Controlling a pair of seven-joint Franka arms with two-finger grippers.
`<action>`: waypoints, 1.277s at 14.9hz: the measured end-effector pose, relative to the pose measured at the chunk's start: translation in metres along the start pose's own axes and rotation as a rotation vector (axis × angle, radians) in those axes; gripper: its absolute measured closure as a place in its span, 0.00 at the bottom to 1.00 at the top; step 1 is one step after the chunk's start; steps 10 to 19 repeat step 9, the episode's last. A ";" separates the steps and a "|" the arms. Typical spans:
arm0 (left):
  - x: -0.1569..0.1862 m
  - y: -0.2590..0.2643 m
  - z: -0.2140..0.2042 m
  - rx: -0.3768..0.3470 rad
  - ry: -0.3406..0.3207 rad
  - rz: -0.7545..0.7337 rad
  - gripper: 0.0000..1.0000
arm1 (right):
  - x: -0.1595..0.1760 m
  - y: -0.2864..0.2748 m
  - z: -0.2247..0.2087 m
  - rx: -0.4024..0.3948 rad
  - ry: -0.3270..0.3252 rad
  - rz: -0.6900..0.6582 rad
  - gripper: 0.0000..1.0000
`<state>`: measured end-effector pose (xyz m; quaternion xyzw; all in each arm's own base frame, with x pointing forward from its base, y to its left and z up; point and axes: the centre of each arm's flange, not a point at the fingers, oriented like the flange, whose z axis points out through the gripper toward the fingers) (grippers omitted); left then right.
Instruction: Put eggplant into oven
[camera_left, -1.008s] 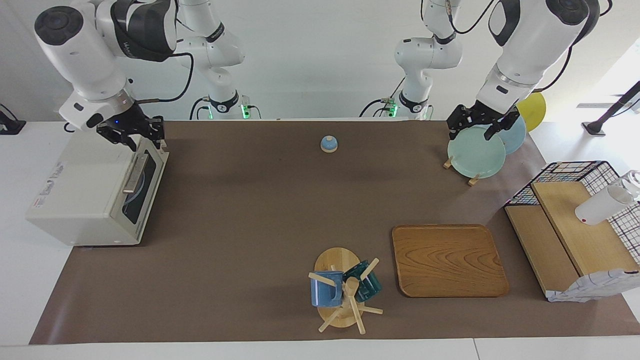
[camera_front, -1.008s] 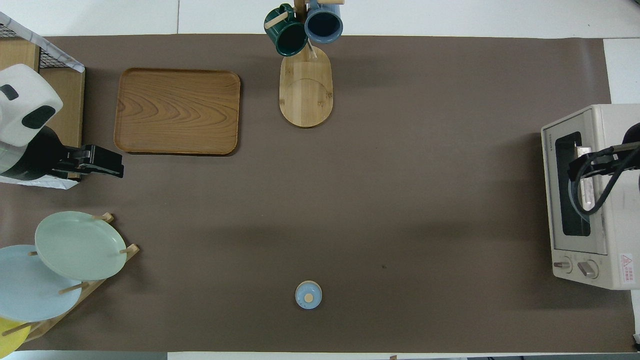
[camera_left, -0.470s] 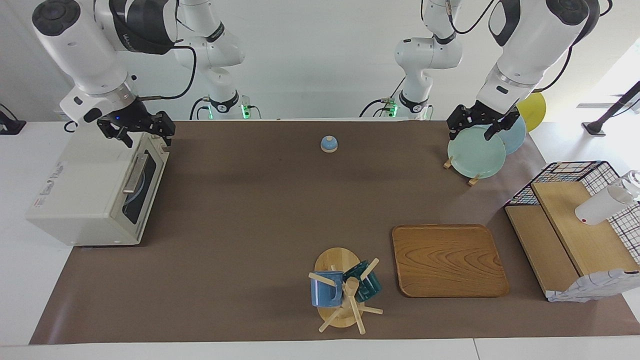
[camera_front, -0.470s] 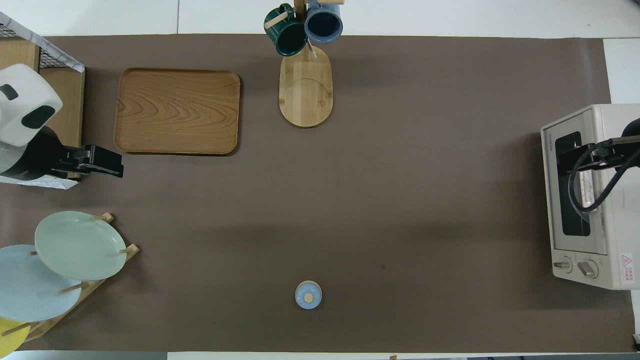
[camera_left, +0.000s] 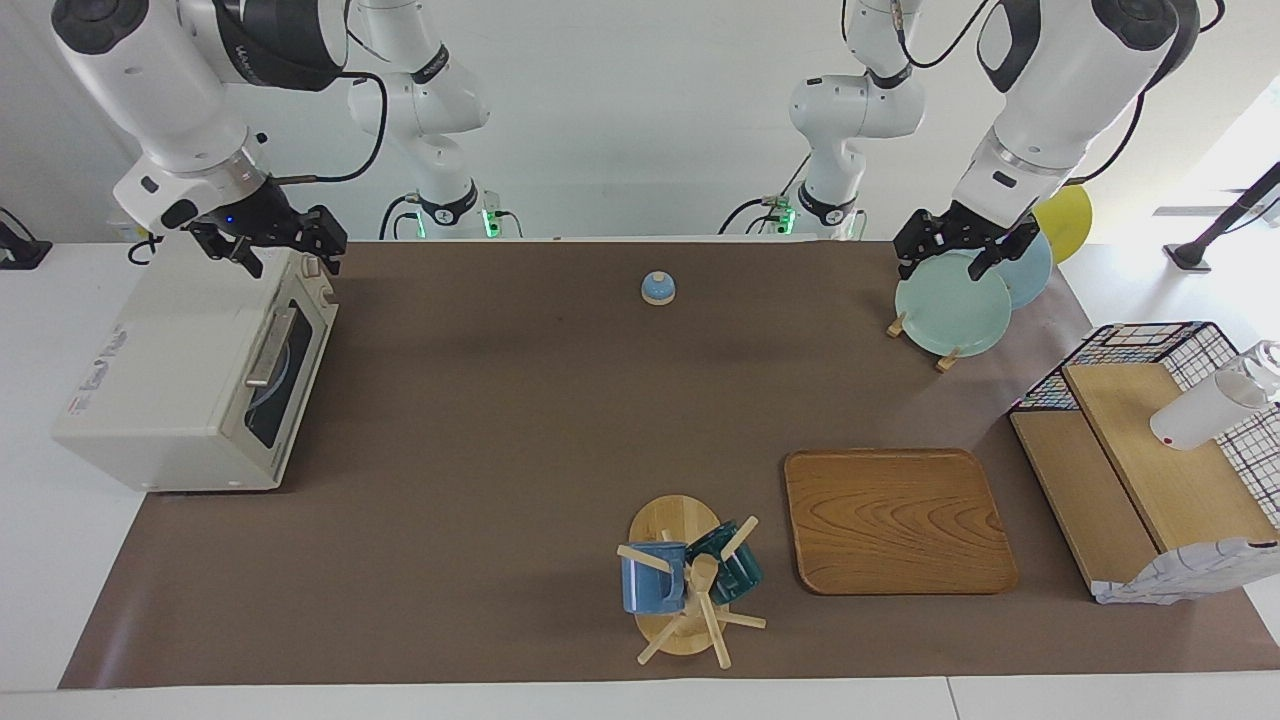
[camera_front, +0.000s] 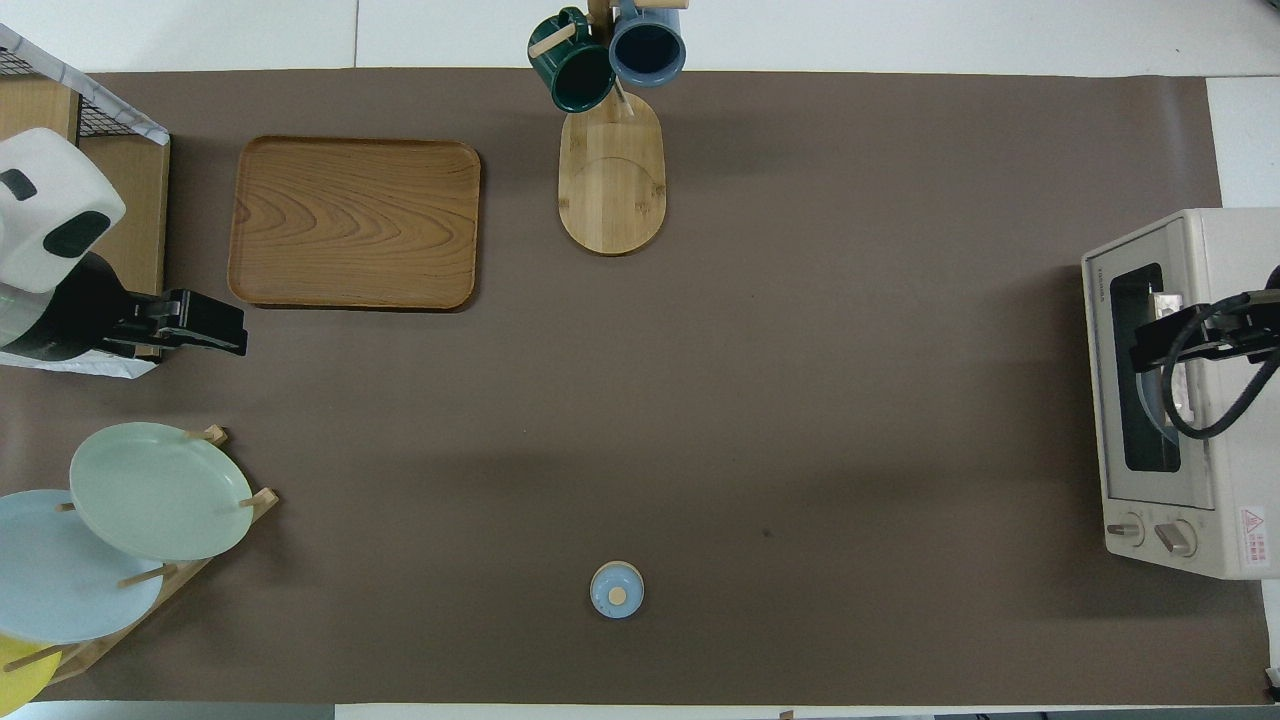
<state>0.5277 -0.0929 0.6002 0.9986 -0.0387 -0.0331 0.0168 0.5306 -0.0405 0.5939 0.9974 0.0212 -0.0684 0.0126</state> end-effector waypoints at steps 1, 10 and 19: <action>0.000 0.000 0.000 0.000 0.000 0.000 0.00 | -0.001 0.001 -0.001 0.000 0.002 0.002 0.00; 0.000 0.000 0.000 0.000 0.000 0.000 0.00 | -0.001 -0.014 -0.005 -0.005 0.014 -0.025 0.00; 0.000 0.000 0.000 0.000 0.000 0.000 0.00 | -0.001 -0.014 -0.005 -0.005 0.014 -0.025 0.00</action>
